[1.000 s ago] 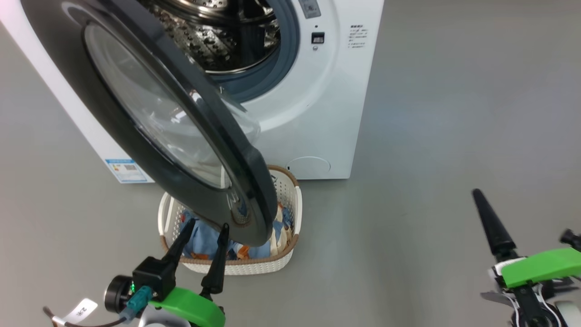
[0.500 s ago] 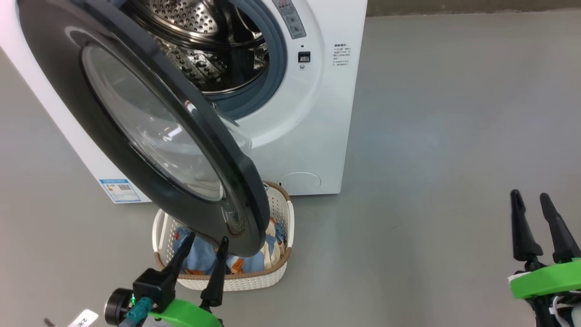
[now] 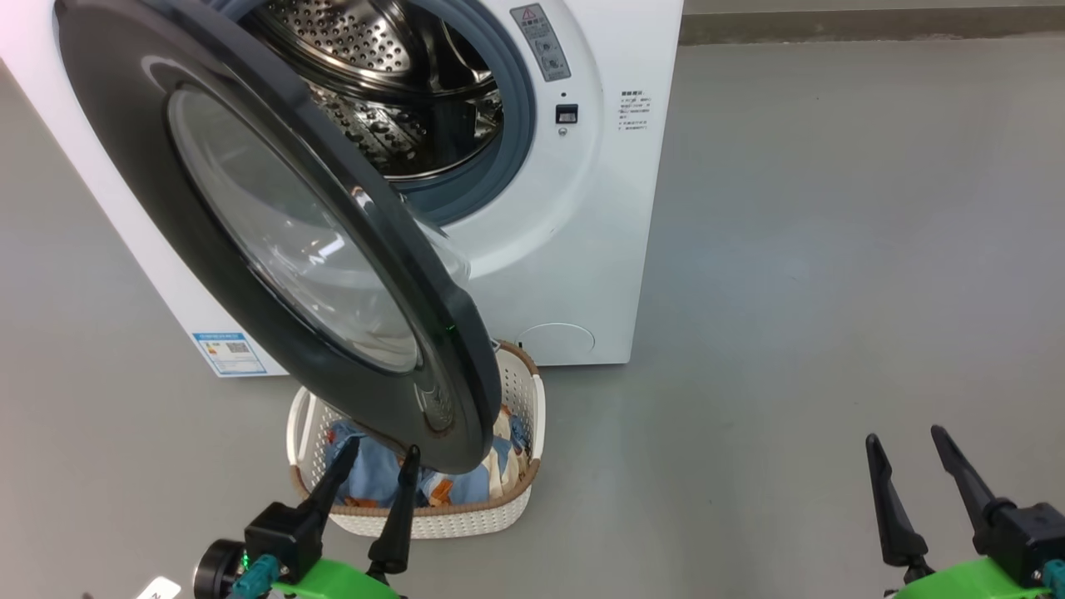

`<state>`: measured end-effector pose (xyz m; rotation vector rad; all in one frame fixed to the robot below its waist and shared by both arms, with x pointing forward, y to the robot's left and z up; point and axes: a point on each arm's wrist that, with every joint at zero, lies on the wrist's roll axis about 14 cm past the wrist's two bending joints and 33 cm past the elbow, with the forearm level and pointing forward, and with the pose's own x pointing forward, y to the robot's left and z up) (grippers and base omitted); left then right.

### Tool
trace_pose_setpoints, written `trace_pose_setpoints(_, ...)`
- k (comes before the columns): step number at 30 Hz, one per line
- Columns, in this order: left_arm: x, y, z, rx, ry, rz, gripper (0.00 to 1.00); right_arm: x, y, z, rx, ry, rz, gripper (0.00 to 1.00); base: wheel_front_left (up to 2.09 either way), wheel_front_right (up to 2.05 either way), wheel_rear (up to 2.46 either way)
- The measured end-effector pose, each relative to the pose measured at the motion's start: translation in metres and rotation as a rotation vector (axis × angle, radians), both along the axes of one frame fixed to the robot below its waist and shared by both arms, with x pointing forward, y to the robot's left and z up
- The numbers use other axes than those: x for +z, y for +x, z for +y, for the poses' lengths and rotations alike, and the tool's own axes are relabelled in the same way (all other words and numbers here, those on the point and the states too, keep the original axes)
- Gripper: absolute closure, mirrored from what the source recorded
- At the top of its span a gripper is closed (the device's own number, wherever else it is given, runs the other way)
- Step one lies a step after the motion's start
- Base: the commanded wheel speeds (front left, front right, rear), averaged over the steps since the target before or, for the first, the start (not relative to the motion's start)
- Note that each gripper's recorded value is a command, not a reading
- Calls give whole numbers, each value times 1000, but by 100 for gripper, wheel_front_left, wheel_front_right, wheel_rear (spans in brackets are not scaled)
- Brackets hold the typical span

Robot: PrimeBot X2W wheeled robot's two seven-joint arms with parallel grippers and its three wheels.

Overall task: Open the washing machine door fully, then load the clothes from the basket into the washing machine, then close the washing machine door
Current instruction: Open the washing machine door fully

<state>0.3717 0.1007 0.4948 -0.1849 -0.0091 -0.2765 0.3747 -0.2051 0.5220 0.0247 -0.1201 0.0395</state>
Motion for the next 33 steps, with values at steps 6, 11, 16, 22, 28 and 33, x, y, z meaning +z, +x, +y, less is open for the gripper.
trace_pose_setpoints(6, 0, 0, 1, 3, -1, 1, 0, -10, -9, 4, 0, -40, 30, 0, 0, 0, 0)
trace_pose_setpoints(11, 1, 0, 2, 5, -1, -1, 0, -10, -9, 6, -3, -34, 28, 0, 0, 0, 0)
trace_pose_setpoints(16, 1, 0, 2, 6, -2, -1, 0, -10, -10, 6, -3, -32, 28, 0, 0, 0, 0)
trace_pose_setpoints(22, -1, 0, 2, 8, -8, 4, 0, -13, -13, 6, -4, -29, 37, 0, 0, 0, 0)
trace_pose_setpoints(28, -3, 0, 3, 9, -7, 10, 0, -16, -14, 6, -7, -28, 47, 0, 0, 0, 0)
trace_pose_setpoints(33, -4, 0, 2, 8, -7, 16, 1, -16, -15, 5, -13, -28, 48, 0, 0, 0, 0)
